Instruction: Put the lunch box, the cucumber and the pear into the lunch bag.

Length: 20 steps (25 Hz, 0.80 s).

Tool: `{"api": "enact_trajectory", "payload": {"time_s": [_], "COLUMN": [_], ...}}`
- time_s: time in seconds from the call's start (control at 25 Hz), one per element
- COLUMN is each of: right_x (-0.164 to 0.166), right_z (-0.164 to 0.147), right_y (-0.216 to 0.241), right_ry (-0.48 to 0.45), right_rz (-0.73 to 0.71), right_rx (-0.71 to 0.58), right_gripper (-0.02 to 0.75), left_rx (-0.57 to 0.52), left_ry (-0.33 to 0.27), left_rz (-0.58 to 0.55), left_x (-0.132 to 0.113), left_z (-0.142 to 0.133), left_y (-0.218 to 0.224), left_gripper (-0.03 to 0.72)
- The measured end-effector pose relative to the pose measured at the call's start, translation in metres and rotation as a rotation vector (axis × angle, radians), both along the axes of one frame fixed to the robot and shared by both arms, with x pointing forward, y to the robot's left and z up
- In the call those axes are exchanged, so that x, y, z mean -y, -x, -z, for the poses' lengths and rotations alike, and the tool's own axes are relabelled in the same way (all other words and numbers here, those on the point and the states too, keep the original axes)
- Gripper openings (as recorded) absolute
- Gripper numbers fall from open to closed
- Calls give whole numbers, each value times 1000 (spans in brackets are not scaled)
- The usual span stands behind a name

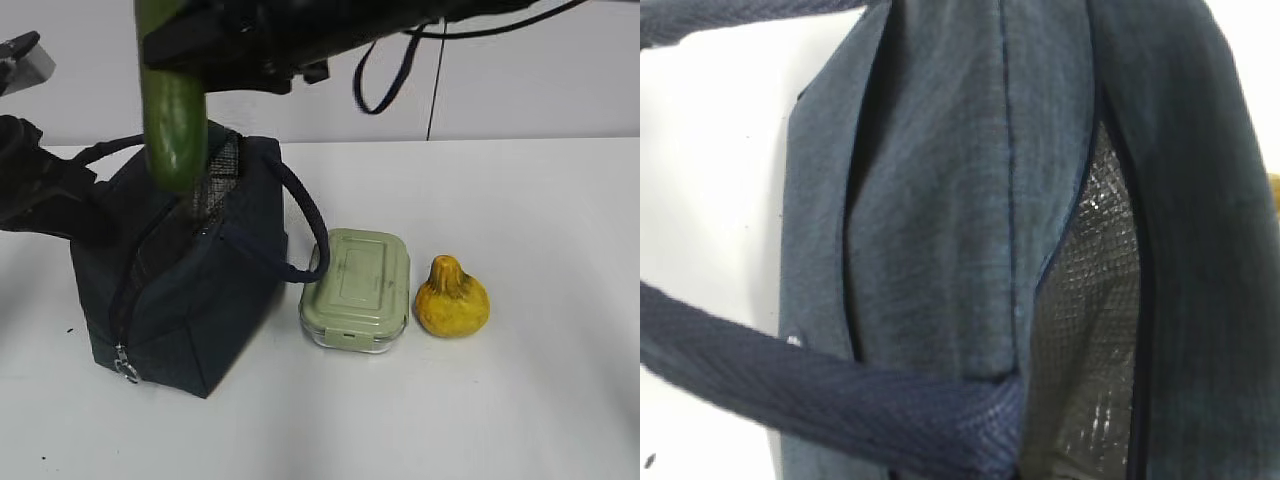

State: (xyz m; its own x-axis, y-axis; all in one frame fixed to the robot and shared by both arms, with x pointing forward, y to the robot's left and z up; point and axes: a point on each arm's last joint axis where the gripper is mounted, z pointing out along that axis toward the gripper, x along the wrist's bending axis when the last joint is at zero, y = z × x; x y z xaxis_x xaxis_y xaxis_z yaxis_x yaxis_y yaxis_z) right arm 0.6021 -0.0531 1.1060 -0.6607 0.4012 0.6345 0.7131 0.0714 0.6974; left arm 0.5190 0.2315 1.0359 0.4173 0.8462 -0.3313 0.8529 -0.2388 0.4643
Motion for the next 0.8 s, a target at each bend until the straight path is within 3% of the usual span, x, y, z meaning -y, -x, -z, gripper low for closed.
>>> {"api": "enact_trajectory", "payload": {"time_s": [0.32,0.52,0.8], "right_x": [-22,-23,-17], "right_z": [54,89,99], "right_y": [-22,-26,-24], "right_ry": [-1,136,290], "right_rz": [15,-39,-114], "right_rx": [-24,-12,65], "right_gripper": [398,400,461], "left_rx": [-2,-3,-3], "left_ry": [22,24,25], "left_rz": [-9,-10,-10], "left_x": [1,2,2], "left_z": [-1,-1,-1], "left_y": [0,0,0], "left_gripper": [-16,-16,-16]}}
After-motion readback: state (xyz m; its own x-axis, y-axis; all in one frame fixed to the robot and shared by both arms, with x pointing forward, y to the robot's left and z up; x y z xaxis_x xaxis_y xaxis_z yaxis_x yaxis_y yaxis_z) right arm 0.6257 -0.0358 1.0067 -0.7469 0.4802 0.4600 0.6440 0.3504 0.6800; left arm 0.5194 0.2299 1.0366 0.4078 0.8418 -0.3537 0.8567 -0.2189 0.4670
